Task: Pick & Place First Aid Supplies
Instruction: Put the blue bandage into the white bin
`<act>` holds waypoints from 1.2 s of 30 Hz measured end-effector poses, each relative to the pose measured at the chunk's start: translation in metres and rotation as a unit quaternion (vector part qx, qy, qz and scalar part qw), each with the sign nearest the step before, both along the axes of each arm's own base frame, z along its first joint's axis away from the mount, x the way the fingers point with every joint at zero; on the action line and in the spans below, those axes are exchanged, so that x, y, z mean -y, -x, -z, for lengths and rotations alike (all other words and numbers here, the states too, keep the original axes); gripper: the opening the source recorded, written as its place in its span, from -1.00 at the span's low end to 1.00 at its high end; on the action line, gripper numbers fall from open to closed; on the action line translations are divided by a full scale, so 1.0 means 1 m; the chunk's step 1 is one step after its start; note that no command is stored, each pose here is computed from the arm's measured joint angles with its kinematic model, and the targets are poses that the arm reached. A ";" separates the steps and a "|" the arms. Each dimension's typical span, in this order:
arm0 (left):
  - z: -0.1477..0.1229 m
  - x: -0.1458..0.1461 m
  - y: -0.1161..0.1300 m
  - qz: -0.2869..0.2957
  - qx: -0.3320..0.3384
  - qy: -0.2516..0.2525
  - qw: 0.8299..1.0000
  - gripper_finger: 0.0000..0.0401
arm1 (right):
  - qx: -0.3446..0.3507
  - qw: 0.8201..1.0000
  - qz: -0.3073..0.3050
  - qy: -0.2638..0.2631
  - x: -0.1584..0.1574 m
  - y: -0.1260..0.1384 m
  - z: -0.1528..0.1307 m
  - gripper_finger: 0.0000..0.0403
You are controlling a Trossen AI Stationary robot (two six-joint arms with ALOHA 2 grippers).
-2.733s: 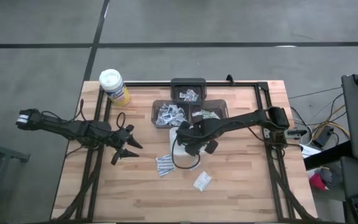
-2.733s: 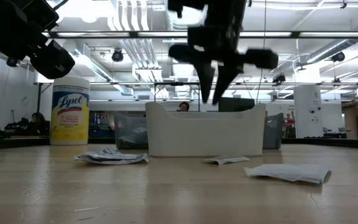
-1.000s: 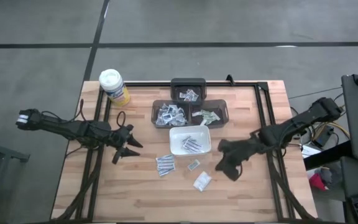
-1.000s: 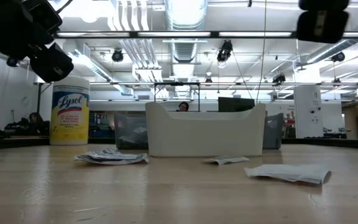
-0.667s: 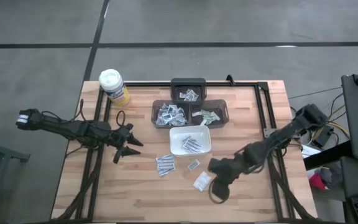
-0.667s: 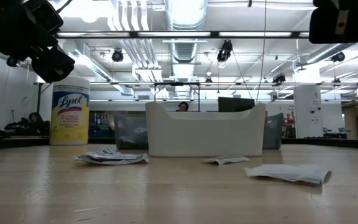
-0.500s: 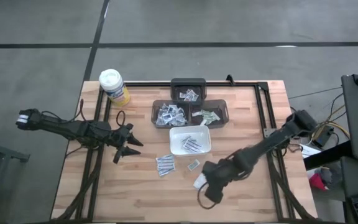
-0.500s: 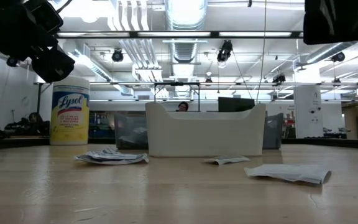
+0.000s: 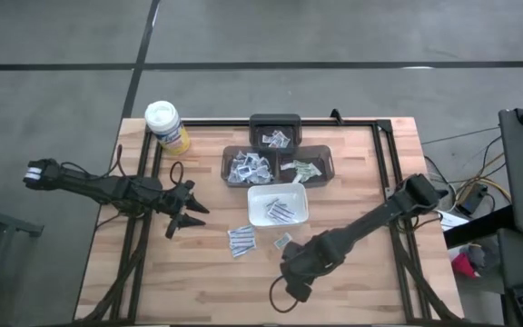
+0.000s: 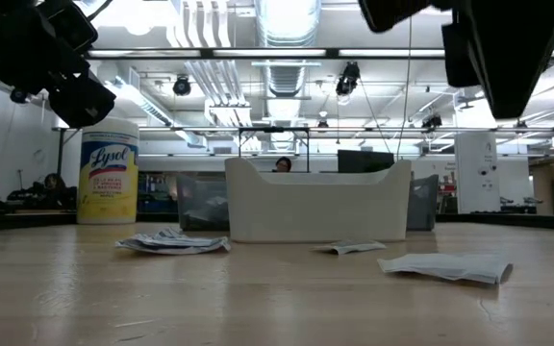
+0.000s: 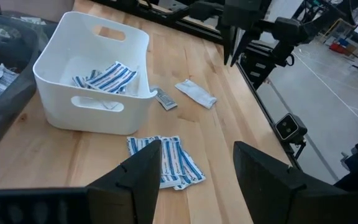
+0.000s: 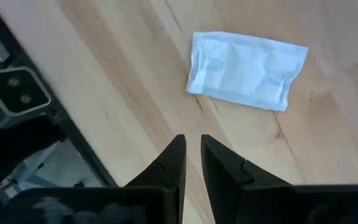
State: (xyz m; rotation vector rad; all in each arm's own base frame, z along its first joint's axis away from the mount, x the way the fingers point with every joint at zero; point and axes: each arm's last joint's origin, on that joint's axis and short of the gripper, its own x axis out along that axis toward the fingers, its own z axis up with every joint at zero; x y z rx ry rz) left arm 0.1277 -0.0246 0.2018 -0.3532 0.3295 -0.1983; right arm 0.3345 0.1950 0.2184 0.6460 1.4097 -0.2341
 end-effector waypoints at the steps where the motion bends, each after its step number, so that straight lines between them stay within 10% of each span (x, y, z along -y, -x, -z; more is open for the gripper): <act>1: 0.000 0.000 0.000 0.000 -0.001 0.000 1.000 -0.02 | -0.002 1.000 0.003 0.000 0.000 -0.001 0.002 -0.76; 17: 0.000 0.000 0.000 0.000 -0.002 0.000 1.000 -0.02 | -0.034 0.995 0.089 0.007 0.011 -0.006 0.016 -0.21; 36: 0.000 0.000 0.000 0.000 -0.002 0.000 1.000 -0.02 | -0.074 0.988 0.126 0.044 0.023 0.002 0.049 -0.29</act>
